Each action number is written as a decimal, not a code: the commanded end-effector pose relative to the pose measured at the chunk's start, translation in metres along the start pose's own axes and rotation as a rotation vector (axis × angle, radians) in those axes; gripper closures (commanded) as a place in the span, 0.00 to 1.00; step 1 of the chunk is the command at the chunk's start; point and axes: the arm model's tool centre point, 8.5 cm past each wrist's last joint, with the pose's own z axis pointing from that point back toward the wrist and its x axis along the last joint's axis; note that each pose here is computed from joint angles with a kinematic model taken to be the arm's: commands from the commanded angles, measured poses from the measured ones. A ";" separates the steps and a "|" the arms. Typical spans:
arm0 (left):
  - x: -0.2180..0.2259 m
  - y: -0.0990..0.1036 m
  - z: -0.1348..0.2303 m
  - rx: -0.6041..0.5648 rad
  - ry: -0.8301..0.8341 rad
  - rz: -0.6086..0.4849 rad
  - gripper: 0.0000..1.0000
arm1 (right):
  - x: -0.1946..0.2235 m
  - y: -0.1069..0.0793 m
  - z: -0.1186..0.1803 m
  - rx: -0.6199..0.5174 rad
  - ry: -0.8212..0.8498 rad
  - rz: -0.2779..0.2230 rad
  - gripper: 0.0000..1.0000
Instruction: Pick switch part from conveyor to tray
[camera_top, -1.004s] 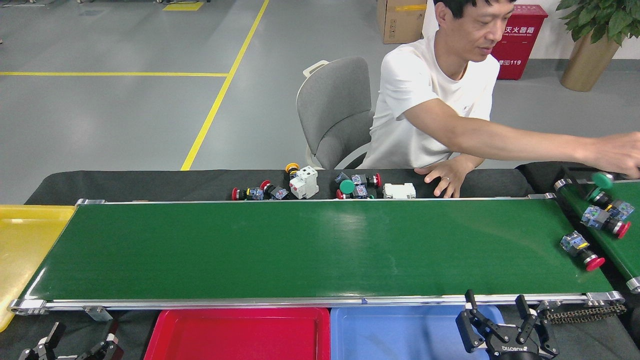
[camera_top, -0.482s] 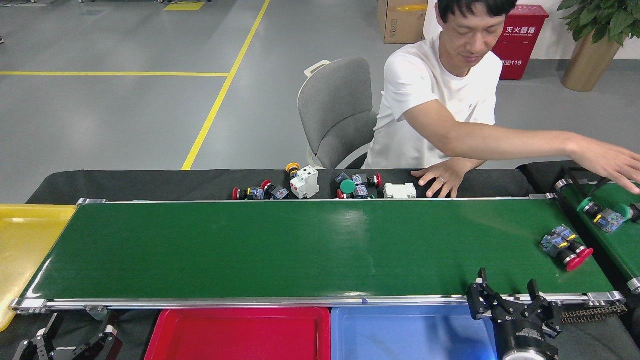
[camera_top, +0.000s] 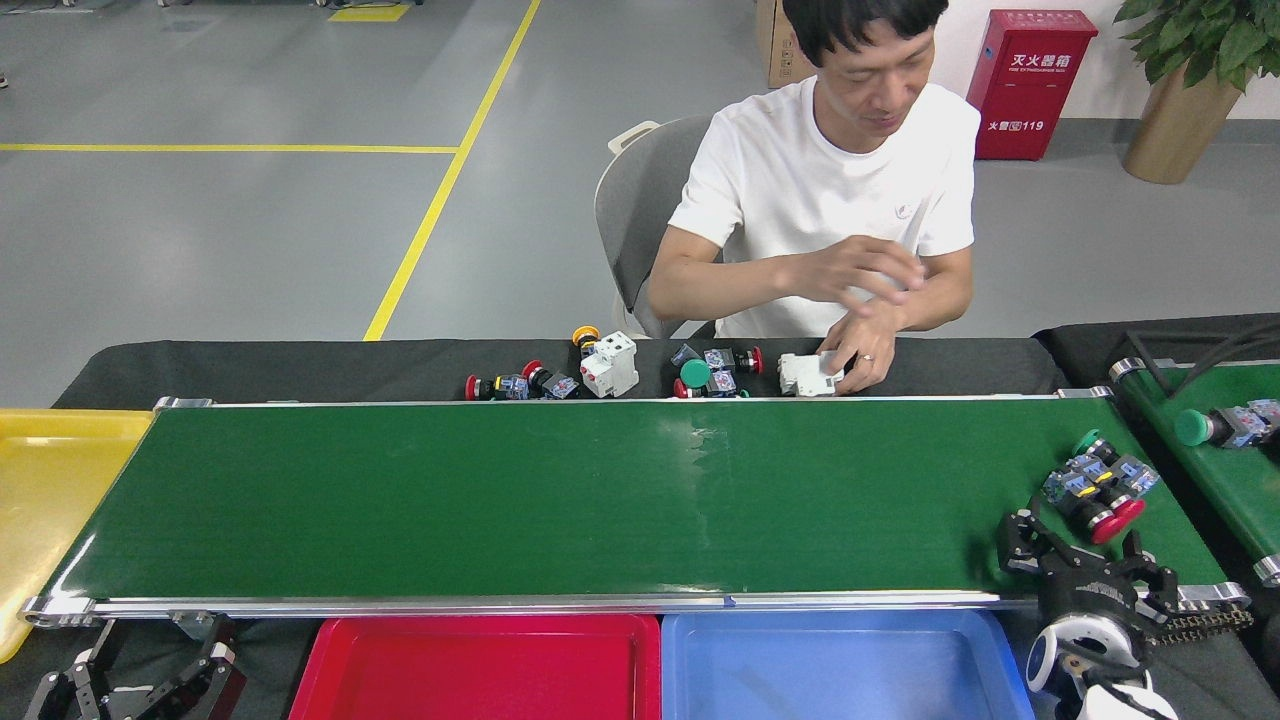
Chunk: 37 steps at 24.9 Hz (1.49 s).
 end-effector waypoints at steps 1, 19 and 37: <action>-0.004 0.007 -0.002 0.016 -0.003 -0.021 0.00 | 0.000 -0.020 -0.015 -0.041 0.011 -0.002 0.01; -0.007 0.002 -0.003 -0.001 -0.003 -0.023 0.00 | 0.036 -0.059 0.026 -0.137 -0.452 -0.092 0.84; -0.008 -0.003 -0.002 -0.013 0.003 -0.016 0.00 | 0.224 0.057 0.273 0.113 -1.421 -0.047 0.07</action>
